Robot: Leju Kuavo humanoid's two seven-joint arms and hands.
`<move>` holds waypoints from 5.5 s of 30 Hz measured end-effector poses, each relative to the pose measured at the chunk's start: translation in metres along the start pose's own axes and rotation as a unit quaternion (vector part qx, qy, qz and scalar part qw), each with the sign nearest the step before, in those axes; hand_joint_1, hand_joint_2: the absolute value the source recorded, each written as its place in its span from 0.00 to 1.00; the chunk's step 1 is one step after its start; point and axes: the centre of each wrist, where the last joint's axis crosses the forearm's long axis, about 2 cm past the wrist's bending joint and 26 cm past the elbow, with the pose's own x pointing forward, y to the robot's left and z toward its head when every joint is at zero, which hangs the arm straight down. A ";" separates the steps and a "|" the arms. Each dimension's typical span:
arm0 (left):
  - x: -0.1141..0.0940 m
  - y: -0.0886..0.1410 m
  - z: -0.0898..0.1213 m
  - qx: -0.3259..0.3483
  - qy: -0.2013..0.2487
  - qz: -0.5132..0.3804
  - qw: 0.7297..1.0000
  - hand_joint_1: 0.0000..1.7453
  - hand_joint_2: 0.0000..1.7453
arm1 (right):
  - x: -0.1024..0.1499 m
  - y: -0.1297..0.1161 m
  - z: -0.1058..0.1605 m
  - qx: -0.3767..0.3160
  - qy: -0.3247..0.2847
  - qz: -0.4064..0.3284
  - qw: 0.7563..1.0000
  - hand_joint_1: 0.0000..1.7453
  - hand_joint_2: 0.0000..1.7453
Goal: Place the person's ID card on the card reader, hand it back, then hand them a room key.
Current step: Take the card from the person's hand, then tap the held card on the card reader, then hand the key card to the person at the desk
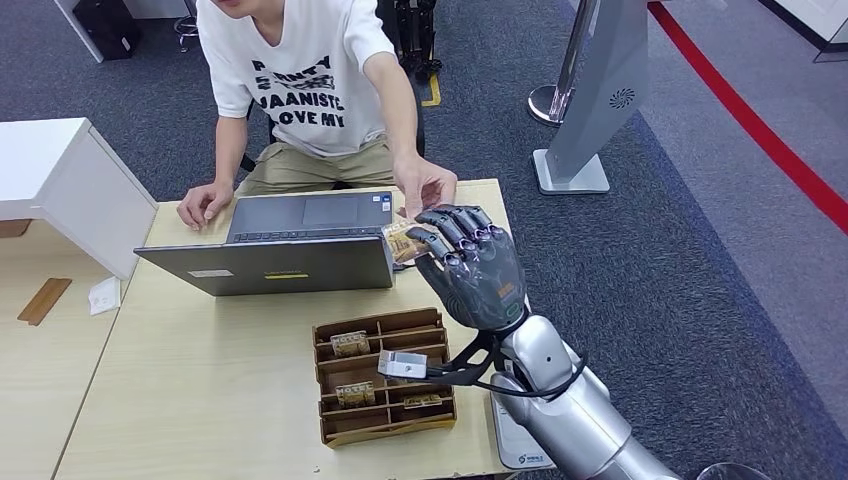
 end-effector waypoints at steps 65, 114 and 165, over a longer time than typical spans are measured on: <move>-0.031 -0.001 0.001 0.022 0.016 0.089 0.996 0.00 0.00 | -0.006 -0.054 0.092 -0.079 0.299 -0.510 0.802 1.00 1.00; -0.034 0.005 0.000 0.026 0.006 0.098 0.995 0.00 0.00 | -0.071 -0.112 0.223 0.262 0.368 -0.496 0.741 1.00 1.00; -0.027 0.007 0.000 0.027 0.006 0.083 0.996 0.00 0.00 | -0.087 -0.078 0.214 0.433 0.323 -0.415 0.732 1.00 1.00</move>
